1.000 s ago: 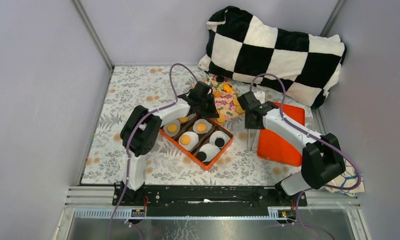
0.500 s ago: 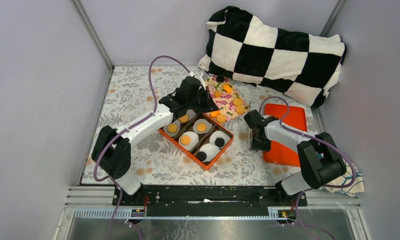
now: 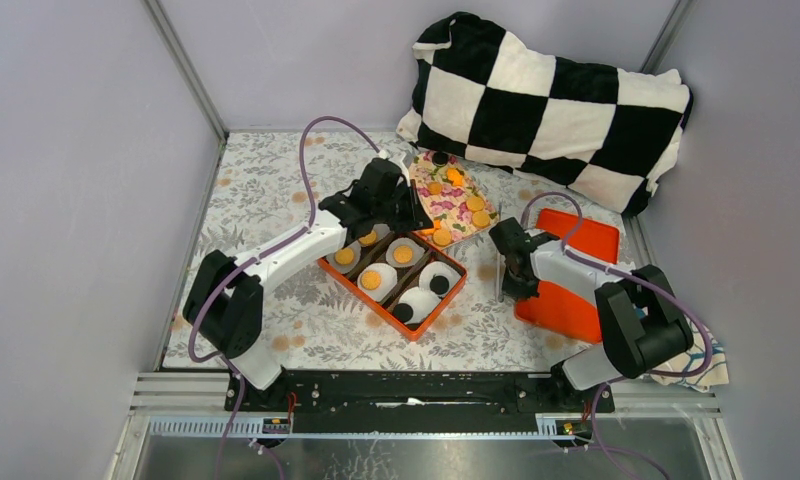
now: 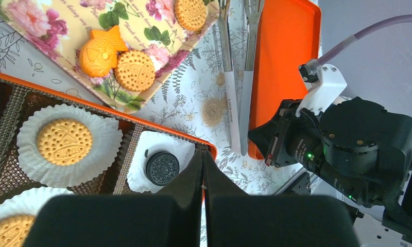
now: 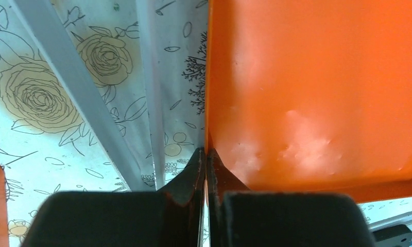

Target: Pack the cookies

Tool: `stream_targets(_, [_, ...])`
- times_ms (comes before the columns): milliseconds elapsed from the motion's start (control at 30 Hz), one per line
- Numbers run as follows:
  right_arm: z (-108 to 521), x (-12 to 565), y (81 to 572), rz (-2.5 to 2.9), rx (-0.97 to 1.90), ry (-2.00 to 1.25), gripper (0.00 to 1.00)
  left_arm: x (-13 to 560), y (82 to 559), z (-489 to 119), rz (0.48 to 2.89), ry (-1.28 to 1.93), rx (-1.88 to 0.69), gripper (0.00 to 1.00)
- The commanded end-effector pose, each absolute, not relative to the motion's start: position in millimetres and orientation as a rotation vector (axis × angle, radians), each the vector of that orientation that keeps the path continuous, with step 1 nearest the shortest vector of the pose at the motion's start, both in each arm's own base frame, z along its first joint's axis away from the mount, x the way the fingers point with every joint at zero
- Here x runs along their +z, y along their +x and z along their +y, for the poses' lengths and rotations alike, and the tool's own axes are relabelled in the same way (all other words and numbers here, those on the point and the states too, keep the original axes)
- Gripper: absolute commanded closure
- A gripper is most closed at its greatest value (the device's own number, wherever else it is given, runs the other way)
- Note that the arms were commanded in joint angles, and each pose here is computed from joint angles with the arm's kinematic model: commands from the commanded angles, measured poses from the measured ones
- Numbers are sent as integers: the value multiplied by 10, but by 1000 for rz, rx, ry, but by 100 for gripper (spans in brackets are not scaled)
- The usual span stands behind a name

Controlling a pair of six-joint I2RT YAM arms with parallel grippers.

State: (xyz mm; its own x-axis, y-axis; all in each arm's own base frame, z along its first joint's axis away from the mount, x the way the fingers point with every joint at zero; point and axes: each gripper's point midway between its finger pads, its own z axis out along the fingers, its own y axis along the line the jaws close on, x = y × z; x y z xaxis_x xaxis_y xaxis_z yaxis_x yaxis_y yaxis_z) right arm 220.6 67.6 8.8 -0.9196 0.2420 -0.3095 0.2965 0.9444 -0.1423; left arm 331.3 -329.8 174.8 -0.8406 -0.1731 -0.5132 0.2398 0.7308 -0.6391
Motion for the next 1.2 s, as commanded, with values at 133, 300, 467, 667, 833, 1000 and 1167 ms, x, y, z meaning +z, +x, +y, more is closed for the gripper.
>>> stream_targets(133, [582, 737, 2371, 2621, -233, 464, 100, 1669, 3349, -3255, 2369, 116, -926, 100])
stream_targets(300, [866, 1234, 2514, 2569, 6, 311, 100, 1637, 3453, -3307, 2357, 137, -931, 87])
stream_targets(467, [1249, 1444, 2563, 2594, 186, 82, 100, 1741, 3573, -3414, 2313, 155, -1105, 66])
stream_targets(667, [1748, 1579, 2594, 2550, 252, -223, 100, 2041, 3712, -3380, 2185, 143, -1324, 33])
stream_targets(833, [2161, 1697, 2632, 2496, 392, -334, 100, 2111, 3635, -3422, 2123, 163, -1443, 23])
stream_targets(1000, [2368, 1835, 2728, 2452, 422, -385, 100, 1959, 3527, -3465, 2158, 115, -1540, 22])
stream_targets(1167, [2533, 2006, 2838, 2408, 468, -407, 100, 1791, 3448, -3429, 2197, 80, -1536, 22])
